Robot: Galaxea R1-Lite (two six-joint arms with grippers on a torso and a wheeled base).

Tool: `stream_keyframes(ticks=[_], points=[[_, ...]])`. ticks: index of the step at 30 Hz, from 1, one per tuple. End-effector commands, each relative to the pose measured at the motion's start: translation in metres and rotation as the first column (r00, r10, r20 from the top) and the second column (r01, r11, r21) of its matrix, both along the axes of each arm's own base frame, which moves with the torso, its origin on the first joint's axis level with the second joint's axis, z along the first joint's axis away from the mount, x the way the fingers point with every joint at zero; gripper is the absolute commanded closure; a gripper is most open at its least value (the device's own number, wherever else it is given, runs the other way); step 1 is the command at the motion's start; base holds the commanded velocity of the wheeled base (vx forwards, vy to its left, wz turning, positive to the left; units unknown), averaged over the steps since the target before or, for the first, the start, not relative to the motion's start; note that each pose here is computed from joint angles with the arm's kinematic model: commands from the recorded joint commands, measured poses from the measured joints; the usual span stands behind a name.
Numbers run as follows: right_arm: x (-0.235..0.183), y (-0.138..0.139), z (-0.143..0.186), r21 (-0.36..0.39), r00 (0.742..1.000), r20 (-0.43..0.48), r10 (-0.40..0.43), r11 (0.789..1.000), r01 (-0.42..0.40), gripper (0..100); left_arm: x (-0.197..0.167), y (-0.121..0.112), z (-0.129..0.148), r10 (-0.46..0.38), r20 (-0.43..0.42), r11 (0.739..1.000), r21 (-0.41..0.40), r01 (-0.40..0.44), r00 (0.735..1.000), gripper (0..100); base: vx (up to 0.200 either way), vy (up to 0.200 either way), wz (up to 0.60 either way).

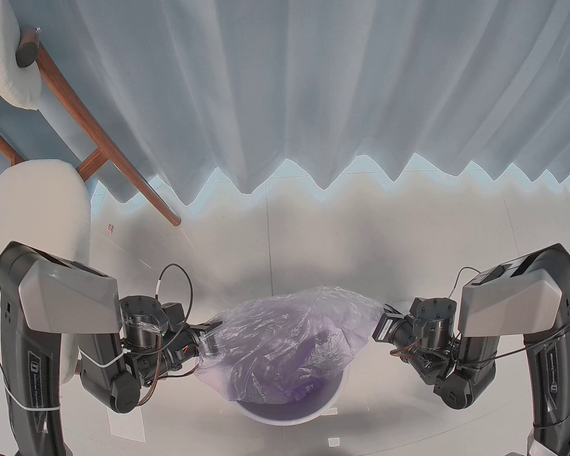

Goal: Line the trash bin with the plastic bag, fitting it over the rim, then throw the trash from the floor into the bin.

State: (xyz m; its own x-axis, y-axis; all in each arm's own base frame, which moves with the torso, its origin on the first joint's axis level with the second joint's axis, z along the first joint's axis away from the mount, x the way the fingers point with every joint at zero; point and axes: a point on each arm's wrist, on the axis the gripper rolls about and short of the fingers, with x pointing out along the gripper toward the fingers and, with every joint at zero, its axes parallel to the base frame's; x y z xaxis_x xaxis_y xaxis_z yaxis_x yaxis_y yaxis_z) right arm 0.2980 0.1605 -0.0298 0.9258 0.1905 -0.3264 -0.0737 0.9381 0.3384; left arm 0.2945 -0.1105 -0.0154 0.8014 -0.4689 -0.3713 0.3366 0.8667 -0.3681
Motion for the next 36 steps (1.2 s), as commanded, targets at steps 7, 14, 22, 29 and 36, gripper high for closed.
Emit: stream_keyframes(ticks=[7, 14, 22, 29, 36], points=[[0.000, 0.000, -0.013, -0.013, 1.000, -0.020, -0.001, 1.000, 0.000, 100, 0.007, 0.002, -0.007, 0.016, -0.005, 1.000, -0.002, -0.016, 1.000, 100, 0.000, 0.000, 0.00], [-0.001, 0.000, -0.012, -0.011, 1.000, -0.019, -0.001, 1.000, 0.001, 100, 0.013, 0.006, -0.007, 0.051, 0.005, 0.999, -0.006, -0.051, 0.999, 100, 0.000, 0.000, 0.00], [-0.007, 0.006, -0.007, 0.024, 1.000, -0.020, 0.011, 1.000, -0.010, 100, 0.011, 0.010, -0.007, 0.060, 0.000, 0.998, -0.003, -0.060, 0.998, 100, 0.000, 0.000, 0.00], [-0.014, 0.003, -0.012, -0.003, 0.999, -0.051, 0.016, 1.000, -0.016, 0, 0.008, 0.011, -0.009, 0.055, -0.015, 0.998, 0.003, -0.055, 0.998, 0, 0.000, 0.000, 0.00], [-0.013, 0.003, 0.015, 0.063, 1.000, 0.009, 0.010, 0.998, -0.011, 0, 0.010, 0.017, 0.015, 0.079, 0.041, 0.996, -0.041, -0.077, 0.996, 0, 0.000, 0.000, 0.00]])
